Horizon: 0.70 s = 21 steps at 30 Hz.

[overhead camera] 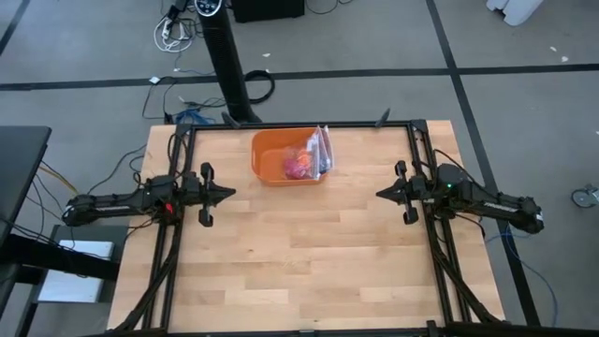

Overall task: Roll bandage
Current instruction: Return to Home Position

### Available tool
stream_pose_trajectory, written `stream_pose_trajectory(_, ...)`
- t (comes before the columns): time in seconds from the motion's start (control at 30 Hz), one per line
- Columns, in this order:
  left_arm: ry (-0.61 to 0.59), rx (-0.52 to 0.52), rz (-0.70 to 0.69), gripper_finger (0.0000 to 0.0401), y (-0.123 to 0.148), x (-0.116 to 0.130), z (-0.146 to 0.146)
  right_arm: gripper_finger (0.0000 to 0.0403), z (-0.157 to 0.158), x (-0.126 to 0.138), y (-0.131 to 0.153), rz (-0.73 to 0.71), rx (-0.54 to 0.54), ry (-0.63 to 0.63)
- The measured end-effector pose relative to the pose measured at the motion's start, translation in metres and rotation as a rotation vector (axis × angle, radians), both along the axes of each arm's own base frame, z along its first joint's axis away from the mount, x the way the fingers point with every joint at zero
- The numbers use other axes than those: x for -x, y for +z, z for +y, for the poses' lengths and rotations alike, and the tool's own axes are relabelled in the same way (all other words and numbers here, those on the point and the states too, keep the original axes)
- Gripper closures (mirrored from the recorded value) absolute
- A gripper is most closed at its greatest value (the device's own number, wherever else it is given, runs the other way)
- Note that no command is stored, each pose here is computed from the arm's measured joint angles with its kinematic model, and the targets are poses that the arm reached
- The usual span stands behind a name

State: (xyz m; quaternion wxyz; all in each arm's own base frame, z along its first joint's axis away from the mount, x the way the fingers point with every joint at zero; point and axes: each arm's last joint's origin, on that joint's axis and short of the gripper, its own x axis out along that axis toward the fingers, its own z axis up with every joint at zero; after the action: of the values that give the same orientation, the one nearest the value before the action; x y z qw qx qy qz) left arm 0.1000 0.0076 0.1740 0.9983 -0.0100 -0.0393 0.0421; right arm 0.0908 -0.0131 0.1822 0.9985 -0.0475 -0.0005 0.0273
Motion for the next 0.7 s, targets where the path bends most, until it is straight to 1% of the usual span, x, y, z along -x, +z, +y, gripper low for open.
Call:
stream_pose_trajectory(0.2, -0.008, -0.008, -0.033, 0.0398, 0.003, 0.001, 0.005, 0.0403, -0.006, 0.002, -0.005, 0.047, -0.041, 0.025)
stream_pose_trajectory(0.33, 0.038, -0.004, -0.027, 0.0398, 0.003, 0.001, 0.009, 0.0403, -0.008, 0.003, -0.004, 0.035, -0.043, 0.030)
stream_pose_trajectory(0.43, 0.104, 0.003, -0.006, 0.0398, 0.000, 0.002, 0.012, 0.0403, -0.009, 0.003, -0.005, 0.043, -0.047, 0.026)
stream_pose_trajectory(0.63, 0.151, -0.012, 0.034, 0.0398, -0.003, 0.002, 0.014, 0.0403, -0.009, 0.003, -0.005, 0.048, -0.016, 0.025)
stream_pose_trajectory(0.7, 0.159, -0.011, 0.051, 0.0398, -0.005, 0.002, 0.014, 0.0403, -0.009, 0.003, -0.005, 0.053, -0.010, -0.001)
